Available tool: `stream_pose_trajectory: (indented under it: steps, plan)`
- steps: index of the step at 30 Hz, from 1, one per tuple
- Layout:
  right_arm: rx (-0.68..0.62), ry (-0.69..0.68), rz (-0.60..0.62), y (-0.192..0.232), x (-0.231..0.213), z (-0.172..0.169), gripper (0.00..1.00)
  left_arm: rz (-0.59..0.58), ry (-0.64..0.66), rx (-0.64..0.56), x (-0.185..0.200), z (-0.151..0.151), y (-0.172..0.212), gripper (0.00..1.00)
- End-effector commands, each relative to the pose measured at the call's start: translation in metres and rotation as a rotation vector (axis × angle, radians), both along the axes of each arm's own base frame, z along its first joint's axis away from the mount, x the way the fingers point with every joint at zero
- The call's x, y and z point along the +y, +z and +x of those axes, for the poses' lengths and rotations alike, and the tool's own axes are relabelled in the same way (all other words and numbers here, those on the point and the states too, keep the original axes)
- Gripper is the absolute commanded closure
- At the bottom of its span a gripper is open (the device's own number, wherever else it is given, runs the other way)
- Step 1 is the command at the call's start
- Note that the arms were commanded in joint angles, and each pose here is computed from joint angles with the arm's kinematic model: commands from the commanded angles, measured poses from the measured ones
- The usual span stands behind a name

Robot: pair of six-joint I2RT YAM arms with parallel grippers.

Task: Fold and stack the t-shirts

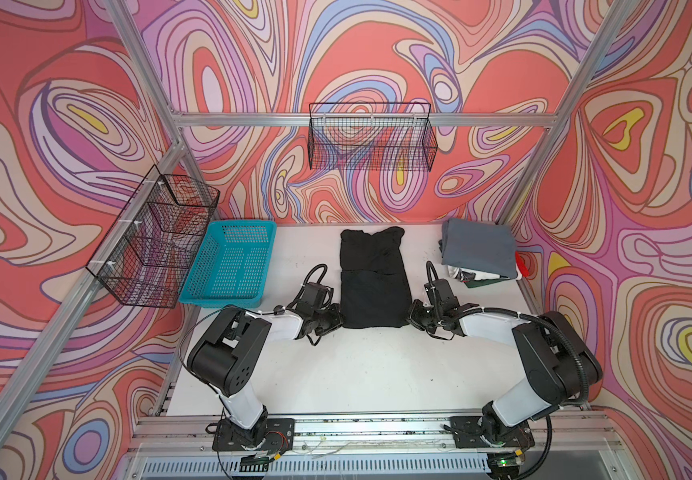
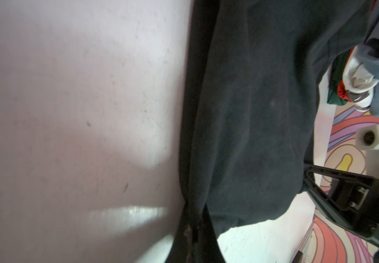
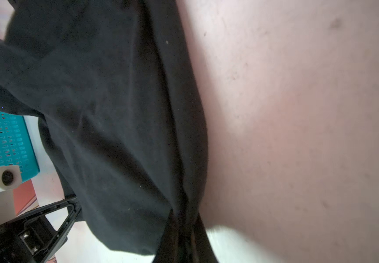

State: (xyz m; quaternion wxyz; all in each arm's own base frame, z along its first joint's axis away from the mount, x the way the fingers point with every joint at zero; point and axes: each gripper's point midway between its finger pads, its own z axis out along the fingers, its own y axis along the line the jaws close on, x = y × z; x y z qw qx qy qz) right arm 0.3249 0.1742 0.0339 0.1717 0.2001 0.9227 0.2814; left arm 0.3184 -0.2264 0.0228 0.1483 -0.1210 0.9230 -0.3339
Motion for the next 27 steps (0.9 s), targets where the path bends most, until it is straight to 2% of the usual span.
stream_pose_trajectory:
  steps: [1, 14, 27]
  plan:
    - [-0.027, -0.011, -0.038, 0.013, -0.009, -0.002, 1.00, 0.051, -0.022, -0.009, 0.006, -0.001, 0.013, 1.00]
    - [-0.168, -0.015, -0.032, 0.069, -0.013, 0.002, 1.00, 0.028, -0.067, -0.153, -0.001, 0.012, 0.088, 1.00]
    - [-0.254, -0.047, -0.004, 0.115, -0.019, -0.002, 1.00, -0.035, -0.086, -0.222, -0.006, 0.010, 0.126, 1.00]
